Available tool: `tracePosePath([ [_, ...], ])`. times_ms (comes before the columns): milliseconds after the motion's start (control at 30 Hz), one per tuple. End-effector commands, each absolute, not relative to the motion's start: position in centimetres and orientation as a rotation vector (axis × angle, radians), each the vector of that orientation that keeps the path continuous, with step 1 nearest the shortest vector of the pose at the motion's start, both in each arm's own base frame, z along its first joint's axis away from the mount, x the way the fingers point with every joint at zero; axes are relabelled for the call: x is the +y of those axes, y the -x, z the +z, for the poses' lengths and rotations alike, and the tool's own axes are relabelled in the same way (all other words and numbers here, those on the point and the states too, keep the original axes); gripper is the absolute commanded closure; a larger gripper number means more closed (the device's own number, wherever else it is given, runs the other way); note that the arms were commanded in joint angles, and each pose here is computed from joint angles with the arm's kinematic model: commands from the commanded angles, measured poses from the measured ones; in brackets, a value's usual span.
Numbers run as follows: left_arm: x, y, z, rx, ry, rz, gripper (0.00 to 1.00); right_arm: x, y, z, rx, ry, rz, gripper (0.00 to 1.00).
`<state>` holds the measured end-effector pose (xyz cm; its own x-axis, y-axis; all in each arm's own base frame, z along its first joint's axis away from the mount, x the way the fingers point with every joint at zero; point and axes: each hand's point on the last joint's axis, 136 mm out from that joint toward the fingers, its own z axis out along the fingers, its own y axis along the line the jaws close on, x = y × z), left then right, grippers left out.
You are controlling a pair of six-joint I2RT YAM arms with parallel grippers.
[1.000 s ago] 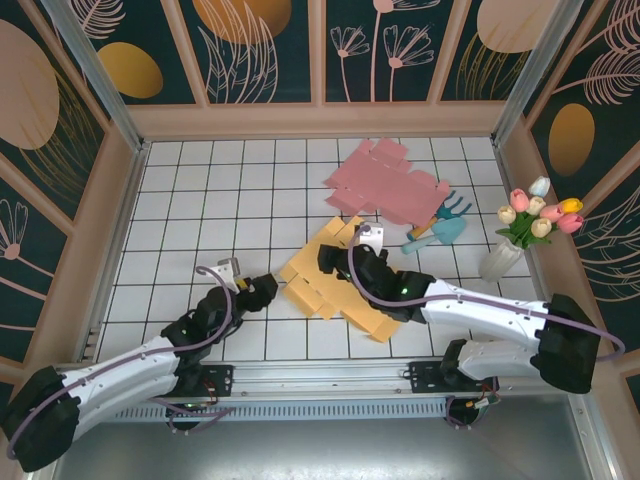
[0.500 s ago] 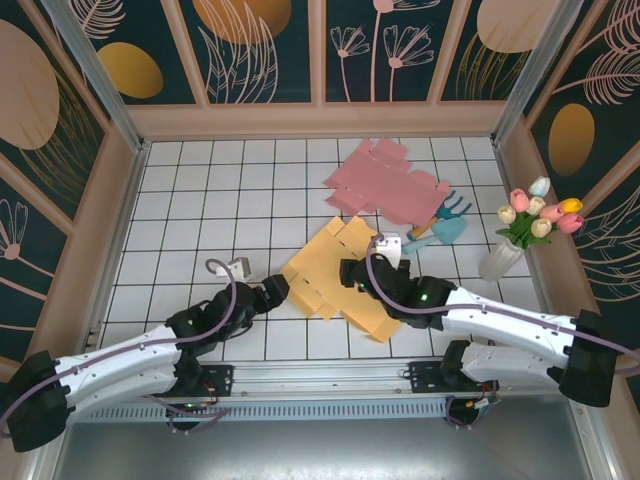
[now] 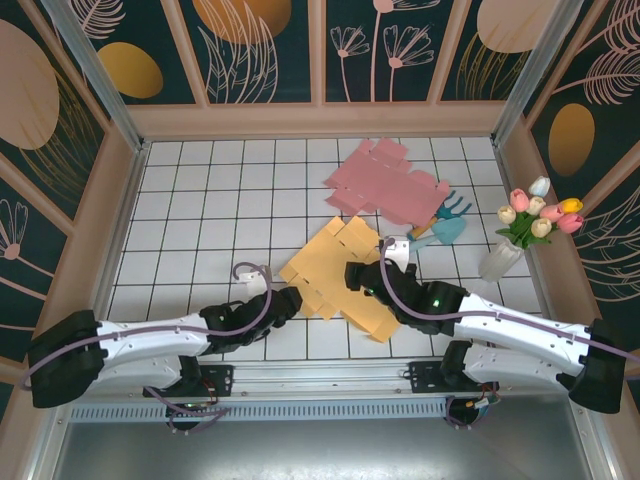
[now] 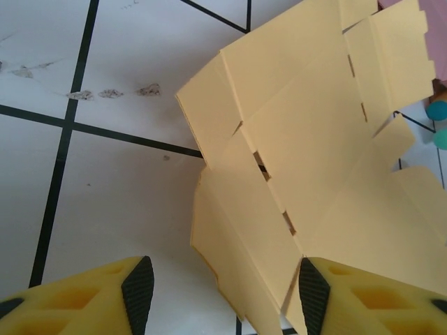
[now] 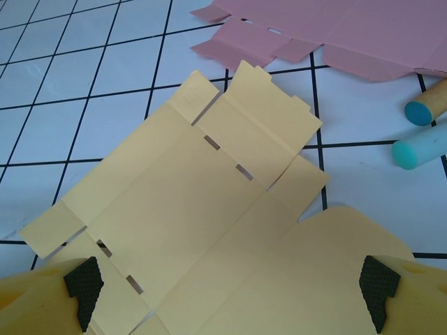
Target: Fold the paper box
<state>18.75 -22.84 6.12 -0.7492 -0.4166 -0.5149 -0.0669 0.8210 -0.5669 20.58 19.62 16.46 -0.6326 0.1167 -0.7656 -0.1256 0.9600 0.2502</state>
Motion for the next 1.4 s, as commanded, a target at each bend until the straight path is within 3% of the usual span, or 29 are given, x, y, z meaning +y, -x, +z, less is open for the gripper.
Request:
tracePosePath([
  [0,-23.8,-19.9,6.9,2.274,0.377,-0.723,0.47,19.1,-20.5,16.2,2.212,0.006,0.330,0.02],
  [133,-24.4,-21.0,7.7,2.213,0.358,-0.713,0.69,19.6,-20.7,16.2,2.201,0.041,0.331,0.02],
  [233,-25.1,-21.8,9.6,2.155,0.314,-0.713,1.00,20.0,-21.0,16.6,2.185,0.087,0.312,0.02],
  [400,-25.9,-24.4,16.9,1.983,0.108,-0.603,1.00,22.6,-21.7,20.4,2.070,0.279,0.348,0.02],
  [600,-25.7,-26.8,26.8,1.702,-0.301,-0.232,1.00,25.5,-23.5,29.2,1.673,0.634,0.264,0.08],
  [667,-25.9,-26.6,28.8,1.597,-0.436,-0.156,1.00,26.3,-24.1,31.5,1.549,0.782,0.226,0.27],
  [733,-25.7,-26.2,30.2,1.504,-0.530,-0.103,1.00,26.7,-24.8,33.3,1.462,0.903,0.200,0.36],
  [833,-24.2,-26.2,31.9,1.427,-0.543,-0.065,1.00,26.4,-25.9,34.5,1.371,1.054,0.123,0.38],
  [1033,-23.5,-25.6,31.1,1.391,-0.525,-0.110,1.00,25.4,-27.1,32.6,1.281,1.357,-0.107,0.38],
  [1367,-24.3,-26.5,28.9,1.437,-0.556,-0.057,1.00,22.1,-28.1,30.0,1.370,1.580,-0.266,0.44],
])
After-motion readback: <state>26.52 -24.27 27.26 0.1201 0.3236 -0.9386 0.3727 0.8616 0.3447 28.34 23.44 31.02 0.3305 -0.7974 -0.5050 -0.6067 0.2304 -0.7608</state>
